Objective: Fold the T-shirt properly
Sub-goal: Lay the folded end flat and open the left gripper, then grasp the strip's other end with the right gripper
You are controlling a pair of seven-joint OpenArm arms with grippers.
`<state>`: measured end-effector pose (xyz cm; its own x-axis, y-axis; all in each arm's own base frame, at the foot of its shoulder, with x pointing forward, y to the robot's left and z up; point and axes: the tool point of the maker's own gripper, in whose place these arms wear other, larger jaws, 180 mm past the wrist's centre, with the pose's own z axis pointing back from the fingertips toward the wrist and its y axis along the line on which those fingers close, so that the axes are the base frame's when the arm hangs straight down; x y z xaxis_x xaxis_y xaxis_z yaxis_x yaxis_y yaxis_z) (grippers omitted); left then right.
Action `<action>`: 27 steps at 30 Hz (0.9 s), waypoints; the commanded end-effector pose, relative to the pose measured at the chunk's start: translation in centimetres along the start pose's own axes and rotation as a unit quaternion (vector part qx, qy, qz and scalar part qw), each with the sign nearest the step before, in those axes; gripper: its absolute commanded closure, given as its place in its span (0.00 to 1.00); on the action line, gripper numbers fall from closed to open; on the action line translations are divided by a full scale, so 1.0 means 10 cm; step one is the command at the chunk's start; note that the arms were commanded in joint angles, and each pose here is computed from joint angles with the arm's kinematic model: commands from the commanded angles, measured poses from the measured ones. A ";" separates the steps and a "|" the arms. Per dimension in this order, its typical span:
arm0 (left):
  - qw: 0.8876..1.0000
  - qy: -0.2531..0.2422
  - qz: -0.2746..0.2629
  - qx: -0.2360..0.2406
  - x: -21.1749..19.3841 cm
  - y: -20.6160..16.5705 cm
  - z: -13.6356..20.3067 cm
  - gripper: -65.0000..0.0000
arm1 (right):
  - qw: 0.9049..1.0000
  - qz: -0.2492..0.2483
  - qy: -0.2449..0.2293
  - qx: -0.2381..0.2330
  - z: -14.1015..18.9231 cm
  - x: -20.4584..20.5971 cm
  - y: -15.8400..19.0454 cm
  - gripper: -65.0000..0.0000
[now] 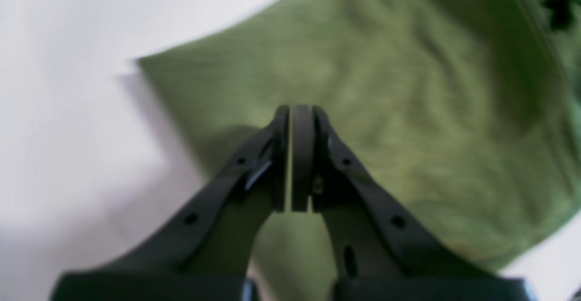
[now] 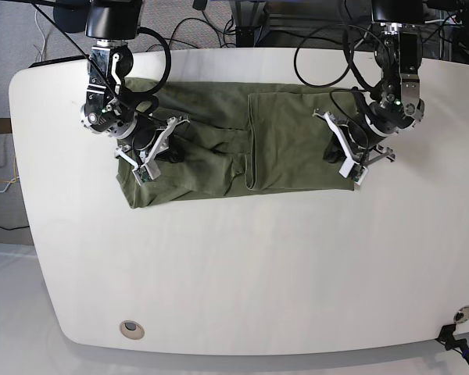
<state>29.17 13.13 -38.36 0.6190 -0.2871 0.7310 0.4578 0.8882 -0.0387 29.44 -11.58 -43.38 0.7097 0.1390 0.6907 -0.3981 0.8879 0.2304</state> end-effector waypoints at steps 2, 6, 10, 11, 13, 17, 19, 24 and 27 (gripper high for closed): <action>1.000 -0.009 0.008 0.012 -0.04 0.15 0.05 1.00 | 0.996 0.015 0.085 -0.021 0.03 -0.37 -0.08 1.00; 1.000 0.007 0.020 0.017 -0.19 0.23 0.03 1.00 | 0.996 0.015 0.085 -0.021 0.03 -0.37 -0.08 1.00; 0.998 0.039 0.043 0.012 -0.44 0.25 -0.06 1.00 | 0.996 0.015 0.083 -0.021 0.03 -0.36 -0.08 1.00; 0.998 0.047 0.048 0.011 -0.50 0.25 -0.07 1.00 | 0.997 0.019 0.077 -0.024 0.04 -0.30 -0.08 1.00; 0.997 0.055 0.054 0.010 -0.57 0.25 -0.09 1.00 | 0.997 0.037 0.057 -0.031 0.11 -0.12 -0.07 1.00; 0.997 0.061 0.055 0.009 -0.63 0.25 -0.08 1.00 | 0.996 0.083 -0.006 -0.041 0.38 0.43 0.14 0.79; 0.996 0.065 0.053 0.011 -0.66 0.27 -0.06 1.00 | 0.994 0.096 -0.046 -0.038 0.54 0.72 0.24 0.60; 0.996 0.071 0.056 0.009 -0.72 0.25 -0.05 1.00 | 0.990 0.015 -0.103 -0.100 0.99 0.89 -0.26 0.04; 0.996 0.075 0.057 0.008 -0.77 0.24 -0.03 1.00 | 0.981 -0.062 -0.112 -0.144 1.29 0.69 -0.64 0.00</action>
<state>27.69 16.23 -42.58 0.6970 -0.1784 0.6945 0.3702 0.9190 -0.1355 28.79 -21.14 -33.15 0.6444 -0.0075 0.7646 -0.1269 0.9850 0.1167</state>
